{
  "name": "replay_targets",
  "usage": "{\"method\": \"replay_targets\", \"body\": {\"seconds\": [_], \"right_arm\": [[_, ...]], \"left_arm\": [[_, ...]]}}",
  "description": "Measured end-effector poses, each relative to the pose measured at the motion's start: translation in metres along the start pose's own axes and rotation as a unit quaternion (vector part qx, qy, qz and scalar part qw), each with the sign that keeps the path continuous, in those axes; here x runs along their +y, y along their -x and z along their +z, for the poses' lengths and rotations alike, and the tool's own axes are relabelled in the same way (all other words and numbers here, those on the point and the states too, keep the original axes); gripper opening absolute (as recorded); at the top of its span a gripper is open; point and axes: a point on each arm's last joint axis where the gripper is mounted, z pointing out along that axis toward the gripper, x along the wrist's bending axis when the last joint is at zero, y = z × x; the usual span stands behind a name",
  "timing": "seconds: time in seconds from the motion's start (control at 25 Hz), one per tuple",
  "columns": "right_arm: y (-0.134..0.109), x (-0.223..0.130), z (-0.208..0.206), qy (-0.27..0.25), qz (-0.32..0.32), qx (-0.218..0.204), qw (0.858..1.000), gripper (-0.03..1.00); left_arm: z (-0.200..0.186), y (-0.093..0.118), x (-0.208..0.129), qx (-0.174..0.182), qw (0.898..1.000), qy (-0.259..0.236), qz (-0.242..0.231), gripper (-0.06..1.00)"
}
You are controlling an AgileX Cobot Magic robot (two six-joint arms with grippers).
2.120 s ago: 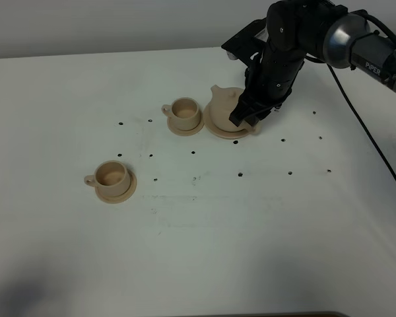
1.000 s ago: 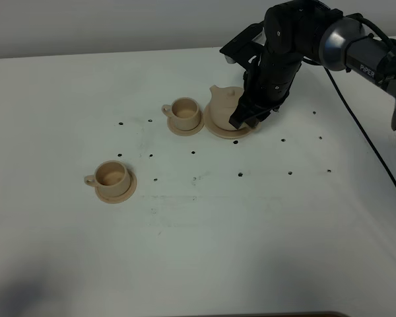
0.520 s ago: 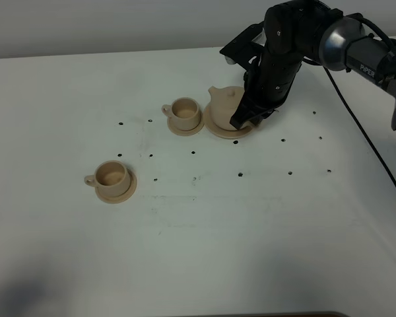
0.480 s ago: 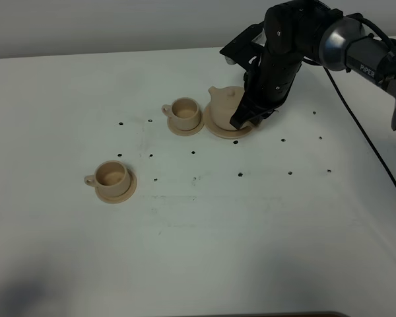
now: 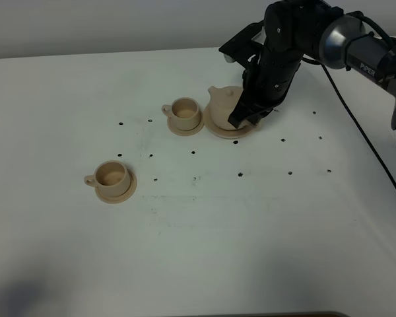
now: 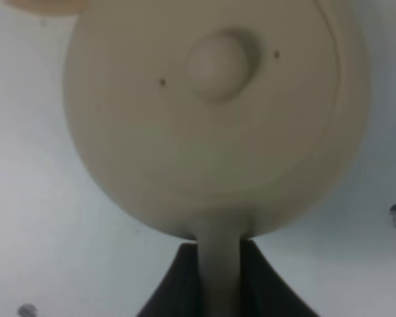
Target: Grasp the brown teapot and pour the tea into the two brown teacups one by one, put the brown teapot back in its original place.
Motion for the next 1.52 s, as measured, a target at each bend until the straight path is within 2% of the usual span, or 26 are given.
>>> {"method": "replay_targets", "body": {"seconds": [0.44,0.72,1.28,1.52], "right_arm": [[0.000,0.003,-0.006,0.003,0.002,0.002,1.000,0.09],[-0.001,0.000,-0.007,-0.016,0.018,0.010,1.000,0.09],[-0.001,-0.002,0.008,-0.028,0.038,0.025,0.999,0.09],[-0.002,-0.003,0.010,-0.033,0.049,0.031,0.998,0.16]], "left_arm": [[0.000,0.000,0.000,0.000,1.000,0.000,0.000,0.43],[0.000,0.000,0.000,0.000,1.000,0.000,0.000,0.43],[0.000,0.000,0.000,0.000,1.000,0.000,0.000,0.43],[0.000,0.000,0.000,0.000,1.000,0.000,0.000,0.43]]}}
